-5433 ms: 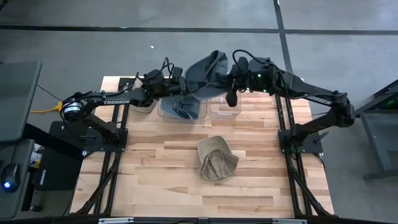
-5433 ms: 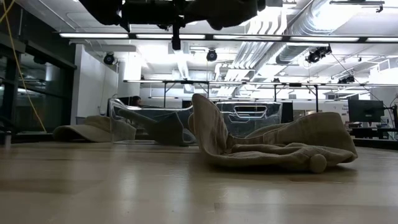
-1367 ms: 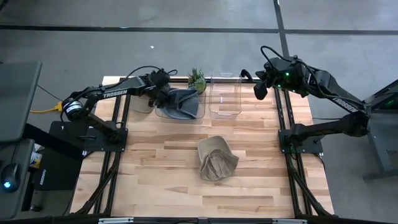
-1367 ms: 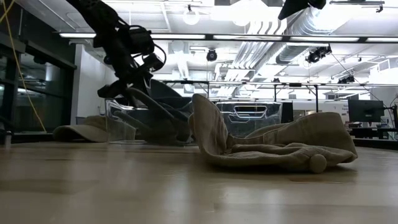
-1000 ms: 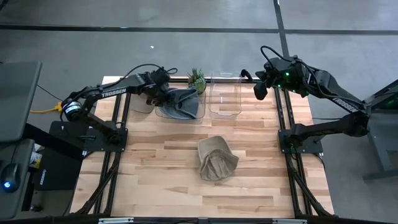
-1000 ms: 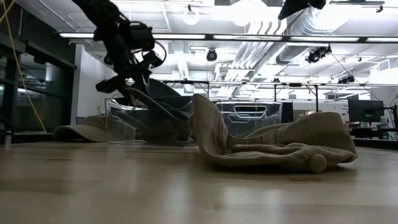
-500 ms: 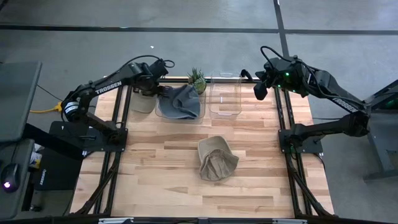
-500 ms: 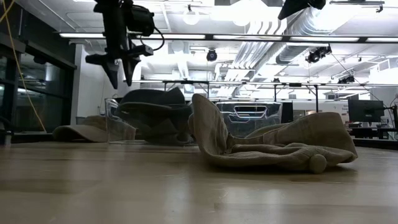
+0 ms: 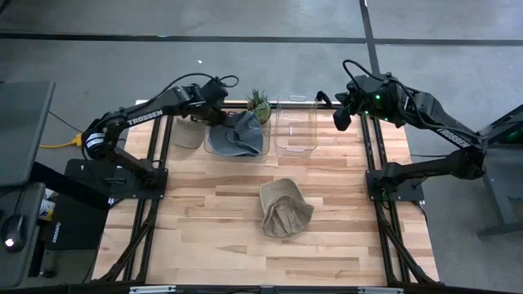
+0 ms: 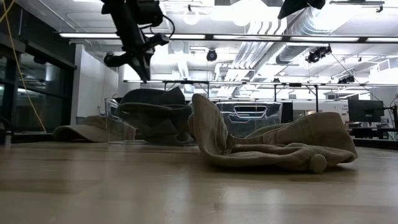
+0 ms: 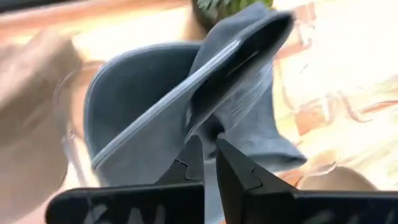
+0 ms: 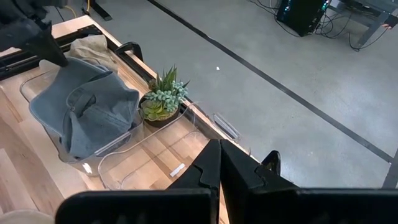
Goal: Pick & Place hat
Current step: Put the gray cap into the left transparent bin
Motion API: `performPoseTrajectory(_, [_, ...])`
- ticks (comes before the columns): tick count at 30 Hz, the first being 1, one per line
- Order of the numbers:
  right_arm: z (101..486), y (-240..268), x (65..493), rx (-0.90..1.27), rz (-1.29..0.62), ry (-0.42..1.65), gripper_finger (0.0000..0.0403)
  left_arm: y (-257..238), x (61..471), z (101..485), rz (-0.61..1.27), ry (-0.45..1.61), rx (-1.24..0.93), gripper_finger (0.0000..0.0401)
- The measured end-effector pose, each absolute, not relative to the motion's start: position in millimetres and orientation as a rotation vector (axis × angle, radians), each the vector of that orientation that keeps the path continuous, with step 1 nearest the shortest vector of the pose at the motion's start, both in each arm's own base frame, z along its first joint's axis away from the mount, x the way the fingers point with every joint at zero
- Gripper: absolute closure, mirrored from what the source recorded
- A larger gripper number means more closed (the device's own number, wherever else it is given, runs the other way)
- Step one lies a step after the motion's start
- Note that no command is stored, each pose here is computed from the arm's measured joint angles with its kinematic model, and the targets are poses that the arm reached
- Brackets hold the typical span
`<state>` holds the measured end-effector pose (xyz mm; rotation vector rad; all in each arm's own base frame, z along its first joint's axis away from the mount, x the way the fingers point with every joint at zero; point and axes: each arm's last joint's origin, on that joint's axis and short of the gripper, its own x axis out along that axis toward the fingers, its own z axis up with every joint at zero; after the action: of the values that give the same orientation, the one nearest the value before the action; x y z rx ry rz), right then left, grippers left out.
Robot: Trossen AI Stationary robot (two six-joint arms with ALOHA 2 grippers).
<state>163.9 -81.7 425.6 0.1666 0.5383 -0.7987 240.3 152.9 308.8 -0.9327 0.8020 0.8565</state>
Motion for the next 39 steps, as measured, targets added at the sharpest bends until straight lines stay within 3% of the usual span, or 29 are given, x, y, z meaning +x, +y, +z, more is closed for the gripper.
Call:
performPoseTrajectory(13, [425,-83,166,0.173,-0.801,0.535,0.0403,164,278,279,0.909,0.838,-0.628,0.0401])
performPoseTrajectory(28, [422,-85,172,0.178,-0.799,0.553,0.0403,171,298,230,0.867,1.048,-0.636,0.0401])
performPoseTrajectory(39, [421,-85,172,0.183,-0.796,0.557,0.0403,169,292,242,0.888,1.015,-0.617,0.0401])
